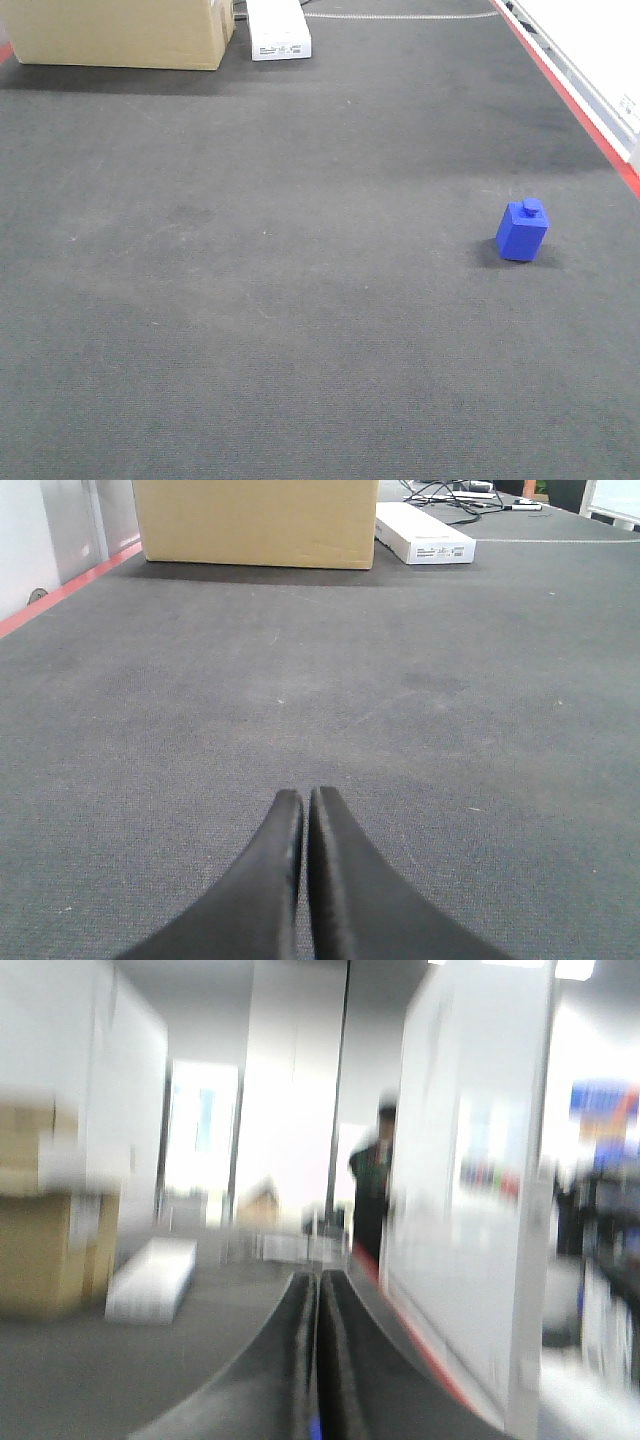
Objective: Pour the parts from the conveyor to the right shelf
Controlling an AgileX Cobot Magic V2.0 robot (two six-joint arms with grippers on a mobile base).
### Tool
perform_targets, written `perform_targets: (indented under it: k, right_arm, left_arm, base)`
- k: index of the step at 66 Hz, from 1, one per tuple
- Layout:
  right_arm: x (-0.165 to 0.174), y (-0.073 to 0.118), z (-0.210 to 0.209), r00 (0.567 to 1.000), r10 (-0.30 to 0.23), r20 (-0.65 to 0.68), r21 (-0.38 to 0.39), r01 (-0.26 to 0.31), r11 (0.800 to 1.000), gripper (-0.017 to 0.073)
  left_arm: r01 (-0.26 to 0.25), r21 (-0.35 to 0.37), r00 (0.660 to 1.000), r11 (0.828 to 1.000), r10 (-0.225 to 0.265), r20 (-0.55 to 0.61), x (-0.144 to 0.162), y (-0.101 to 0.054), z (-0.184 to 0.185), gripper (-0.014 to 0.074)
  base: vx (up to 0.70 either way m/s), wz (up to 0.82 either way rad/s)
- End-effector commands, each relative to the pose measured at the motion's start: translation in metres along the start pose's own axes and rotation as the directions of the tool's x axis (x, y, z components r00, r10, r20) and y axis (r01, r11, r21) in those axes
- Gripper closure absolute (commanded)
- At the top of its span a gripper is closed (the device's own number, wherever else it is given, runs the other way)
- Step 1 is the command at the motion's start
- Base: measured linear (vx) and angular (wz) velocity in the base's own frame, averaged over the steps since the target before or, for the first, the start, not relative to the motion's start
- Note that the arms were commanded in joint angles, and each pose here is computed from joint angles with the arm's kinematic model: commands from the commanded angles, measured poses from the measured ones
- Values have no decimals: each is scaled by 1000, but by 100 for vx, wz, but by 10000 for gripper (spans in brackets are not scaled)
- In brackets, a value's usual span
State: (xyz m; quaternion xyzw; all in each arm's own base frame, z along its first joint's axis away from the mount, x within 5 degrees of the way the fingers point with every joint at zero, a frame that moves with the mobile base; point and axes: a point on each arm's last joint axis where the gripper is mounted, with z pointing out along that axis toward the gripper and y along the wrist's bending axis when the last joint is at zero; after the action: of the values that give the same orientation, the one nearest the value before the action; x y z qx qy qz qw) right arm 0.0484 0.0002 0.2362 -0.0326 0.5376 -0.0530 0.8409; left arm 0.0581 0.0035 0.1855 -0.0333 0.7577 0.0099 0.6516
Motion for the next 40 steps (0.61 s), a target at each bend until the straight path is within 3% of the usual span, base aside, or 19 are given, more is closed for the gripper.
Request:
perform_targets:
  k: [1,10,17,29,40]
  right_arm:
    - [-38,-4,2,973,11,230,19,-16,1000,568]
    - [-106,-12,5,934,25,357,23,-36,999,567]
    - [-157,-19,13,932,22,362,30,-35,999,565]
    - [-180,-23,60,998,29,58,16,-30,999,561]
    - [-159,-22,112,970,34,-240,-3,-36,999,518]
  left_arm:
    - [16,6,997,1000,-16,76,-12,-1,-1,599]
    - [16,6,997,1000,-16,76,-12,-1,-1,599]
    - [16,6,997,1000,-16,76,-12,-1,-1,599]
    - [16,6,997,1000,-16,76,-12,-1,-1,599]
    - [16,6,997,1000,-16,76,-12,-1,-1,599]
  base:
    - [0,0]
    - [0,0]
    - [0,0]
    - [0,0]
    - [0,0]
